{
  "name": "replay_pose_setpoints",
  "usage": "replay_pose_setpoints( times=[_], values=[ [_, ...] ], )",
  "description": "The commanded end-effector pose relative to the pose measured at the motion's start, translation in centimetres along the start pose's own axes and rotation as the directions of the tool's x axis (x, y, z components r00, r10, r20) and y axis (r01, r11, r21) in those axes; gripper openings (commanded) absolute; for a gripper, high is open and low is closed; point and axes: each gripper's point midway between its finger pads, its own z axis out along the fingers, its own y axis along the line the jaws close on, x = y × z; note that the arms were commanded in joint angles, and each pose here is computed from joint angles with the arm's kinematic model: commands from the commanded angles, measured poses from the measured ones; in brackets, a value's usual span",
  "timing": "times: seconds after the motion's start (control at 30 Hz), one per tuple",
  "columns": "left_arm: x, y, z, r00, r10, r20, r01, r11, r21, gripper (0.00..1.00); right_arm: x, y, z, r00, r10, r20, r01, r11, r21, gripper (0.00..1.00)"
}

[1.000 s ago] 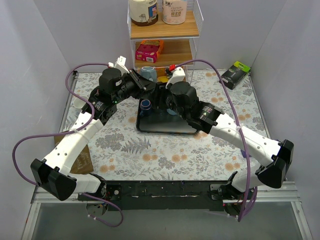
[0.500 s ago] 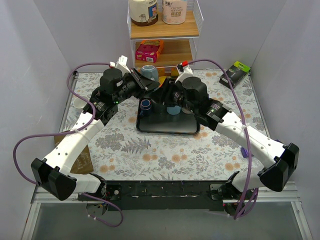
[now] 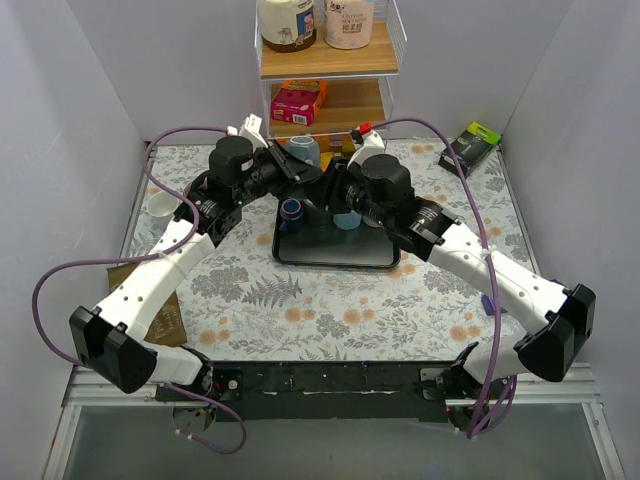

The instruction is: Turn the mug right side up

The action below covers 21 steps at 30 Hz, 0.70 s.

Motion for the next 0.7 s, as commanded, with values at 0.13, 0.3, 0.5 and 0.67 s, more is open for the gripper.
replay_pose_setpoints(
  times=[0.13,0.3,0.5,0.67],
  values=[
    [-0.3,-2.5,-1.3,0.999,0.038,-0.021,-0.037,0.998,0.058,0.0,-6.2,-1.3,0.2,0.963,-0.177,0.203,0.152,0.979,0.133,0.28],
    [-0.1,-2.3,-0.7,0.999,0.042,-0.034,-0.04,0.998,0.054,0.0,-5.6,-1.2,1.0,0.973,-0.174,0.153,0.154,0.979,0.135,0.01],
    [-0.2,-1.9,-0.4,0.998,0.064,-0.028,-0.063,0.997,0.043,0.16,-5.4,-1.0,1.2,0.983,-0.14,0.123,0.122,0.983,0.141,0.01],
    [-0.4,-0.8,0.0,0.996,0.094,-0.01,-0.094,0.995,0.012,0.45,-5.4,-1.8,0.9,0.993,-0.074,0.092,0.059,0.987,0.15,0.01]
  ],
)
